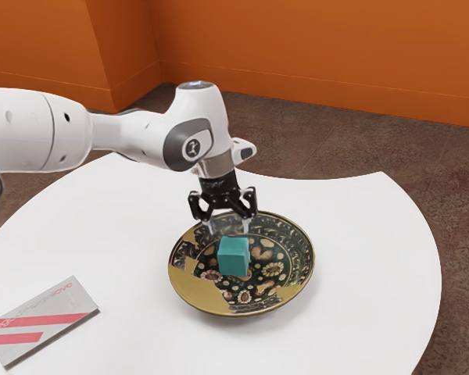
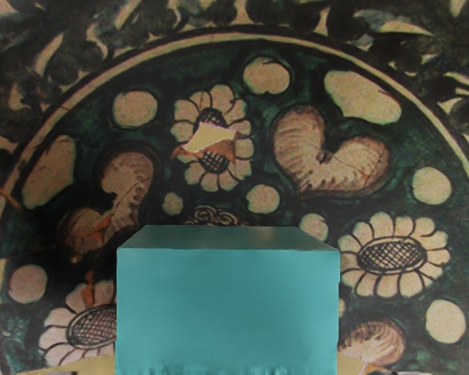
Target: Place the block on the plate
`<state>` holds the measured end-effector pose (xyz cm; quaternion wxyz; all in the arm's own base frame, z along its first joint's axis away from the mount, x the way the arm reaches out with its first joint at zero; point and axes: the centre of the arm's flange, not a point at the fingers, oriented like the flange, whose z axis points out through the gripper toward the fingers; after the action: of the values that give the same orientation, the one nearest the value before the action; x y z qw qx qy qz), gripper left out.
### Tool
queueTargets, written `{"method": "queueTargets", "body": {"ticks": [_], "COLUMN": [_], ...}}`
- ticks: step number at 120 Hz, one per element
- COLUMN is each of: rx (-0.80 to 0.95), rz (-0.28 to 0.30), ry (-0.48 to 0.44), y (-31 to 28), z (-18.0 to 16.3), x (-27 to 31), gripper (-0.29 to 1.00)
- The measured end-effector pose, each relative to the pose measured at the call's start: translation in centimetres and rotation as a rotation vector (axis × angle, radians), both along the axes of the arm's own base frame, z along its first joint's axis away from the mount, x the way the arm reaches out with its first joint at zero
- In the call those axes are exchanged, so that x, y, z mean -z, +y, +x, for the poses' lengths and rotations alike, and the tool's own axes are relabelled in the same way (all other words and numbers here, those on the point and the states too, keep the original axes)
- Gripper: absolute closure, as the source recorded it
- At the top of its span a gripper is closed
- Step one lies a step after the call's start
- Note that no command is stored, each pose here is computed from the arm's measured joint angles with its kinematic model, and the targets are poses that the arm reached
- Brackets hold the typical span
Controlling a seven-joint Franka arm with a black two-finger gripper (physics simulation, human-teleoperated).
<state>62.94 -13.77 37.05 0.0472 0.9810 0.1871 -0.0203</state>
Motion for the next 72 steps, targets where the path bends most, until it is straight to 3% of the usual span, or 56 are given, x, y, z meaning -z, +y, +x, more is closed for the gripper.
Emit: {"method": "queueTargets", "body": {"ticks": [25, 46, 72], "rx": [-0.06, -0.05, 0.061], "rz": [-0.001, 0.079, 0.157], "ry": [-0.039, -0.098, -0.13], "y": [0.9, 6.8, 9.0], "z": [-0.2, -0.1, -4.0], "x": [-3.1, -7.7, -13.7], "gripper": [0.06, 0.02, 0.01]}}
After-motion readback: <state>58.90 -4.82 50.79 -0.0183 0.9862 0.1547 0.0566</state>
